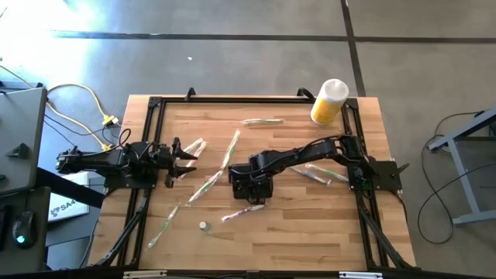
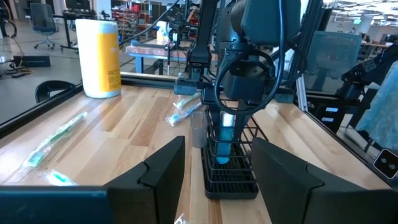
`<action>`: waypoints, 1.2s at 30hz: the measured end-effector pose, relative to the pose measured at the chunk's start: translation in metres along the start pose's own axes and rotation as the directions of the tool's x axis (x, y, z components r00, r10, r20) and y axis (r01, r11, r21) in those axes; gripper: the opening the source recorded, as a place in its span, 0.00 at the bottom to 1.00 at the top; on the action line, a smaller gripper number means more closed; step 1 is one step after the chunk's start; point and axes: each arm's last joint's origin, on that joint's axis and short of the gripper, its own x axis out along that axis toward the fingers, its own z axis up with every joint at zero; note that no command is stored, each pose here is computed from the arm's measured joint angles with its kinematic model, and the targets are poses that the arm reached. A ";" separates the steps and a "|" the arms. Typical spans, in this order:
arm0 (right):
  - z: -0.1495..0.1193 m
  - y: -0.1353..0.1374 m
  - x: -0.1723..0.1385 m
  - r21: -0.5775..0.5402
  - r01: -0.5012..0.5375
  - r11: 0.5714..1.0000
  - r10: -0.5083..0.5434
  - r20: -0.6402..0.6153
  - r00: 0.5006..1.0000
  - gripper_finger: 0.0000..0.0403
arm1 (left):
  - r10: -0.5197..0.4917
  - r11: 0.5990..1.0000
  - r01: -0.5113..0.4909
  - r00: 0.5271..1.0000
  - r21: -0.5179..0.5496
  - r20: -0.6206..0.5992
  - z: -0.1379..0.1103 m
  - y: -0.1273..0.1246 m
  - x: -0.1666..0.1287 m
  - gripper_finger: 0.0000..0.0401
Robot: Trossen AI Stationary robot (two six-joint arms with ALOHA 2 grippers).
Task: Pick & Place toothbrushing station
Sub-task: Put the right blue mouthwash into the black wire organizer, then put the blue toothbrush into the black wire organizer
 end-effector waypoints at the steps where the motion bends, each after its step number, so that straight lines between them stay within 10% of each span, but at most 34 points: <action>1: 0.000 0.000 -0.001 0.000 -0.001 1.000 0.001 0.003 1.000 0.35 | -0.002 1.000 0.002 1.000 0.000 0.000 0.000 0.000 0.000 0.45; 36: 0.001 0.011 -0.018 -0.030 0.023 0.999 -0.020 0.074 0.997 0.47 | -0.008 1.000 0.008 1.000 0.000 -0.002 0.000 0.000 0.000 0.45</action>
